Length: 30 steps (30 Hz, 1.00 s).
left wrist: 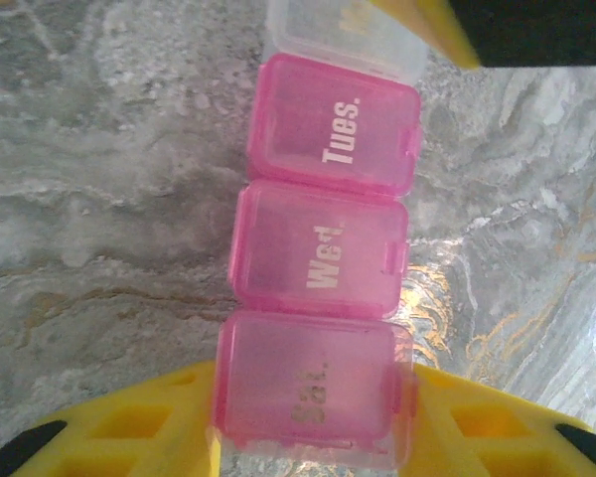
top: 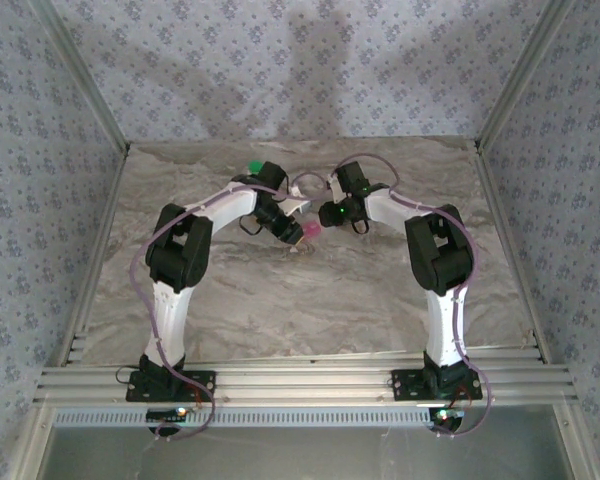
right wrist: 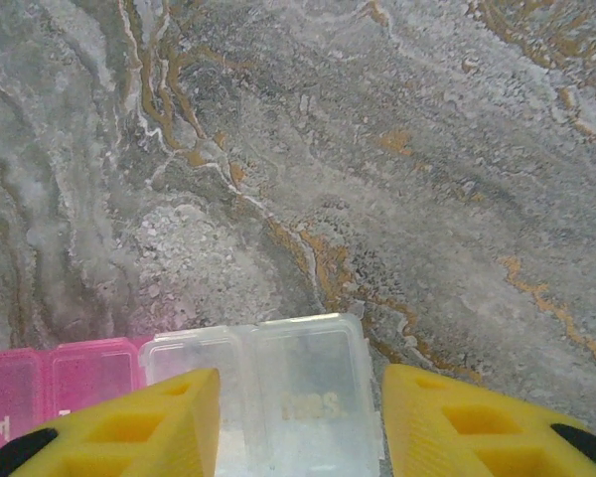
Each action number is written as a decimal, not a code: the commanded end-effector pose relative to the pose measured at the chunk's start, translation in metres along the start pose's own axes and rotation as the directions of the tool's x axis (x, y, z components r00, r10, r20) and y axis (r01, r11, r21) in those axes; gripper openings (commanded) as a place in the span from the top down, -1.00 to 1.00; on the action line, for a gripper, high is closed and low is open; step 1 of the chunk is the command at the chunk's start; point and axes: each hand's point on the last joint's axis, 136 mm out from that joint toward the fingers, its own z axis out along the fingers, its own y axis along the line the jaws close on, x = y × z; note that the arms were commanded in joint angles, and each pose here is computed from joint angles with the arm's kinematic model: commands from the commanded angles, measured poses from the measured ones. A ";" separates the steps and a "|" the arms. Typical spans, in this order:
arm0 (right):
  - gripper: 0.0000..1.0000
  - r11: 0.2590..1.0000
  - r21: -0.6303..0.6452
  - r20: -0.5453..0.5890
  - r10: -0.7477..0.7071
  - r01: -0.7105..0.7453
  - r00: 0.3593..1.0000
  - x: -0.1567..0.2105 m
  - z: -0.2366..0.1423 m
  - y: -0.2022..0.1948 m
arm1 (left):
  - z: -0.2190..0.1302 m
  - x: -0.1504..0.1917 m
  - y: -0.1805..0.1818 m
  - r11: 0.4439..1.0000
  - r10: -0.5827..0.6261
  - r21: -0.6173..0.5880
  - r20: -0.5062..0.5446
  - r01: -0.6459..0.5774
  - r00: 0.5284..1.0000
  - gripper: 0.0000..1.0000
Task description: Sort the pills into containers
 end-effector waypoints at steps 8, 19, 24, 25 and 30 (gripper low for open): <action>0.06 0.985 0.172 -0.226 0.007 0.032 0.974 0.065 0.025 -0.041 | -0.024 -0.005 0.039 0.975 -0.200 -0.072 0.101 0.208 0.975 0.06; 0.05 0.988 0.152 -0.250 0.001 0.038 0.968 0.070 0.026 -0.035 | -0.028 -0.030 0.031 0.973 -0.172 -0.121 0.187 0.197 0.967 0.06; 0.05 0.989 0.146 -0.246 0.011 0.026 0.969 0.069 0.026 -0.035 | -0.040 -0.036 0.026 0.971 -0.146 -0.148 0.260 0.189 0.954 0.00; 0.05 0.989 0.145 -0.247 0.012 0.024 0.969 0.069 0.026 -0.036 | -0.045 -0.039 0.025 0.970 -0.135 -0.157 0.283 0.185 0.950 -0.02; 0.05 0.990 0.139 -0.249 0.015 0.021 0.968 0.069 0.027 -0.036 | -0.056 -0.039 0.010 0.969 -0.019 -0.229 0.321 0.097 0.947 -0.19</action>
